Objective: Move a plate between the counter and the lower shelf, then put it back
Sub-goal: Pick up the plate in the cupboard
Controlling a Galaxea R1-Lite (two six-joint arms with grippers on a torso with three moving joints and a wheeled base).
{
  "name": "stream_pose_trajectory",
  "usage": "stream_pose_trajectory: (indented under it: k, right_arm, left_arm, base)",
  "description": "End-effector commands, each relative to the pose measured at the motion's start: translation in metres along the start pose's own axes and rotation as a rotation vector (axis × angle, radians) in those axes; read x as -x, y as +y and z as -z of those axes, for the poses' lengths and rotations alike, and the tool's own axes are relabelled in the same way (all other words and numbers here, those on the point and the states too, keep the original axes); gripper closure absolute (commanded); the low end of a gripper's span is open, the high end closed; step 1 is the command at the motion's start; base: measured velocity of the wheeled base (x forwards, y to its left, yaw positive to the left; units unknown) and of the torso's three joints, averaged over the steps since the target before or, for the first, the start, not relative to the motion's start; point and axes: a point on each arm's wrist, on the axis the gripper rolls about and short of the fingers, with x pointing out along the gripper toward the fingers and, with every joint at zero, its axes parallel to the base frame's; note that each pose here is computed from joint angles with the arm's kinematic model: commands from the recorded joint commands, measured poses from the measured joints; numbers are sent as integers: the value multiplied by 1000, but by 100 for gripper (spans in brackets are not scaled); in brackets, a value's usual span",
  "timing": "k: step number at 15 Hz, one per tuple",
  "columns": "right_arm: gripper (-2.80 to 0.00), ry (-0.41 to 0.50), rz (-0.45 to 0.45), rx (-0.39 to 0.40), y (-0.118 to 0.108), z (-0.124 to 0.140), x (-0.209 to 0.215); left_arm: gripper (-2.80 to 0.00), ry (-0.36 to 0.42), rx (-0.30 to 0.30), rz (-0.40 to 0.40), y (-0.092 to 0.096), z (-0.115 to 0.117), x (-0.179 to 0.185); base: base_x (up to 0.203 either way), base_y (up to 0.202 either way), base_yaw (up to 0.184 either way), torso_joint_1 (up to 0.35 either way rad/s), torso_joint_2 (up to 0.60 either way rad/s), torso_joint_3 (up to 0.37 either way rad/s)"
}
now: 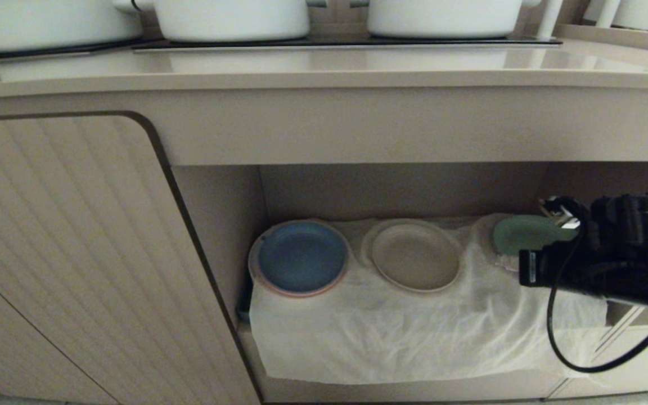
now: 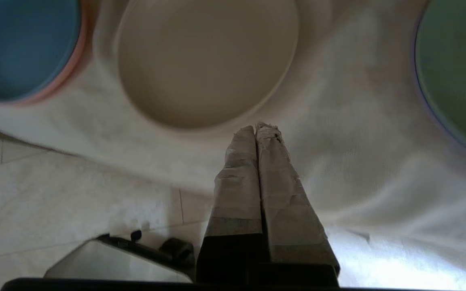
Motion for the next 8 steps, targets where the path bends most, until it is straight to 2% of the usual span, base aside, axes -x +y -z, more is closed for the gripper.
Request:
stream_pose_trajectory:
  k: [1,8]
  right_arm:
    - [0,11,-14,-14,-8,-5,-17]
    - [0,83,-129,-32,-13,5,-39]
  left_arm:
    - [0,0,0,-1,0,0,0]
    - [0,0,0,-1,0,0,0]
  base:
    - [0,0,0,0,0,0]
    - [0,0,0,0,0,0]
